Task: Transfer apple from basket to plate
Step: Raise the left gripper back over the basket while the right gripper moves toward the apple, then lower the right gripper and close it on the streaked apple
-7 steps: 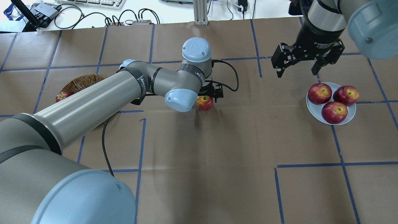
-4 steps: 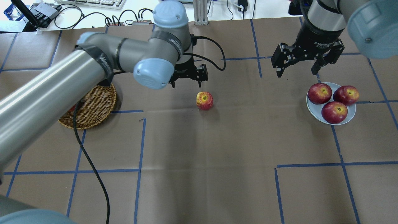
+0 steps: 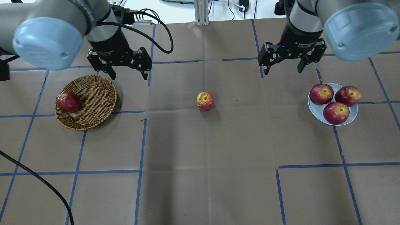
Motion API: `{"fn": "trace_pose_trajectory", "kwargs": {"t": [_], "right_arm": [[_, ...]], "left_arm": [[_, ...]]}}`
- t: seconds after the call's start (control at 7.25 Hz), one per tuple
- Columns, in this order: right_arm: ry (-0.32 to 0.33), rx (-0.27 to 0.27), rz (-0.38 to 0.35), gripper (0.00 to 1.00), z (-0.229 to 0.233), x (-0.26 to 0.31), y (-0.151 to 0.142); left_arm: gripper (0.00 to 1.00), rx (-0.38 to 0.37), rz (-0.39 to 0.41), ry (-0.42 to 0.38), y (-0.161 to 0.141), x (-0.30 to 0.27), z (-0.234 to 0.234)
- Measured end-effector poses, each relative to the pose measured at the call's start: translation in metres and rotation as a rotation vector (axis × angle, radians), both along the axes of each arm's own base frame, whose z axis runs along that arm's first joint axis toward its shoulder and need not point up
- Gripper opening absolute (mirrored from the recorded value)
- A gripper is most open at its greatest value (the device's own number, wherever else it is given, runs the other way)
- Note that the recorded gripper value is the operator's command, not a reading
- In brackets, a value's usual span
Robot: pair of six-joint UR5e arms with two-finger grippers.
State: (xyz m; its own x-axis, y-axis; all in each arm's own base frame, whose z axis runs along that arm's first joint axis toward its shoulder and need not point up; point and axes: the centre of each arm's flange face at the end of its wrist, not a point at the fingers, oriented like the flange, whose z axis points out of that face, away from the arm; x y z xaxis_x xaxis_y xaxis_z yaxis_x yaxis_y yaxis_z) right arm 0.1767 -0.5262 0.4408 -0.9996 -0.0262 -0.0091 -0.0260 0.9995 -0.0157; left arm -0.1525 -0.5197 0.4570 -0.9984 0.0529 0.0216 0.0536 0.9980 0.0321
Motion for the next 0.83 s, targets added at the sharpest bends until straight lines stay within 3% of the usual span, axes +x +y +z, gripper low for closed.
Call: {"fn": "trace_pose_trajectory", "kwargs": {"t": [0.41, 0.83], "right_arm": [[-0.018, -0.053, -0.041, 1.00, -0.060, 0.100, -0.015], [-0.024, -0.073, -0.089, 1.00, -0.144, 0.163, -0.032]], "left_arm": [[0.99, -0.004, 0.012, 0.000, 0.020, 0.030, 0.026], [0.99, -0.009, 0.015, -0.001, 0.025, 0.032, 0.032]]}}
